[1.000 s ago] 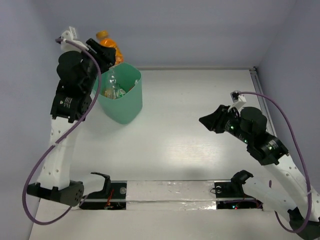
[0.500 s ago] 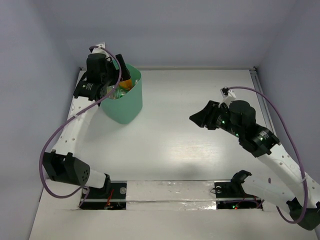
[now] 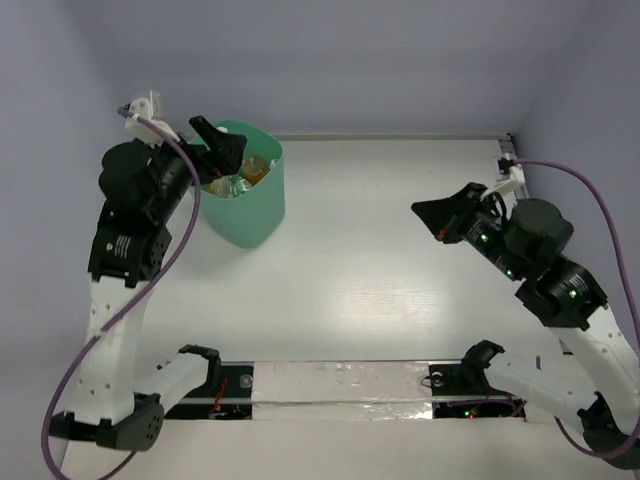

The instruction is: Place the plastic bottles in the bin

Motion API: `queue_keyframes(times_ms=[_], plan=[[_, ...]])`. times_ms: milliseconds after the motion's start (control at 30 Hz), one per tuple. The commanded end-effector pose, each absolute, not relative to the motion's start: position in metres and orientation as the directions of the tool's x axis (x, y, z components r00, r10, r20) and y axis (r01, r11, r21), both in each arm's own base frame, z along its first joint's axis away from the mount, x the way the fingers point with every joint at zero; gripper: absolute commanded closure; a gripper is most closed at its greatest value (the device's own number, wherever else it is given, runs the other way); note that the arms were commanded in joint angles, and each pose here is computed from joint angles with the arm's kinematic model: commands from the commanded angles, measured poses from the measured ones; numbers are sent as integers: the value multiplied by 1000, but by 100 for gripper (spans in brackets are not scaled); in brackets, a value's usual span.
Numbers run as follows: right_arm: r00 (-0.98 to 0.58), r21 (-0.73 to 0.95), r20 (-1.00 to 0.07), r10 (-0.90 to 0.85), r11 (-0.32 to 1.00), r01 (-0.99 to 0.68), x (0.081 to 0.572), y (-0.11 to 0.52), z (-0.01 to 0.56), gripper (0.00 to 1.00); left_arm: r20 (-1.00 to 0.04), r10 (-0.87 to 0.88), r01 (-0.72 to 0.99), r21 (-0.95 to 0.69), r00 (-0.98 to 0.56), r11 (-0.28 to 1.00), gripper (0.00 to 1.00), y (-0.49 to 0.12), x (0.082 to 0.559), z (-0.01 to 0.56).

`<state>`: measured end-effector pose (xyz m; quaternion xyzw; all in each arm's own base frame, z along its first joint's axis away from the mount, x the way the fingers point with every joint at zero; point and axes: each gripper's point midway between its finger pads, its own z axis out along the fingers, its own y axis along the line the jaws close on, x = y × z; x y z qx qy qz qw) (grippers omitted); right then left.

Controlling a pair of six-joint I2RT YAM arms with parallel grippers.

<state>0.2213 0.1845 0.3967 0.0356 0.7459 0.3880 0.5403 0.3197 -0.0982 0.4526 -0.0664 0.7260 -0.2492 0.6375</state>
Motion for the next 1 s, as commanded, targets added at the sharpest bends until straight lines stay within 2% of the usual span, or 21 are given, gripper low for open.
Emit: queue_keyframes(times_ms=[0,67,100,133,200,233,300,333,367,600,967], plan=[[-260,601,-799,542,707,-372,208,151,440,100,-854,-467,300,-518,-230,801,1,-113,293,445],[-199,603,-796,571,719,-347,204,133,451,100,-838,-483,310,-544,-255,780,1,-116,282,439],[-163,609,-788,593,713,-347,195,121,459,96,-836,-493,321,-548,-240,773,1,-115,271,444],[-140,613,-783,606,715,-337,192,113,461,82,-833,-501,320,-553,-235,769,1,-114,267,446],[-86,624,-771,631,722,-298,188,95,464,62,-824,-519,315,-566,-227,761,1,-111,257,453],[-58,632,-760,647,716,-295,180,85,468,44,-821,-522,310,-571,-232,760,1,-110,254,453],[-21,645,-750,661,723,-246,179,70,464,29,-818,-529,320,-575,-225,753,1,-110,248,460],[-5,650,-744,669,721,-239,175,63,464,13,-815,-531,324,-579,-231,748,1,-111,247,459],[4,650,-744,669,725,-226,174,59,462,2,-812,-532,322,-584,-241,745,1,-112,246,456],[-20,633,-767,641,751,-187,176,58,440,1,-797,-556,321,-603,-234,730,1,-110,237,454],[30,576,-806,591,795,-190,174,49,463,0,-798,-565,333,-602,-211,726,1,-108,232,452]])
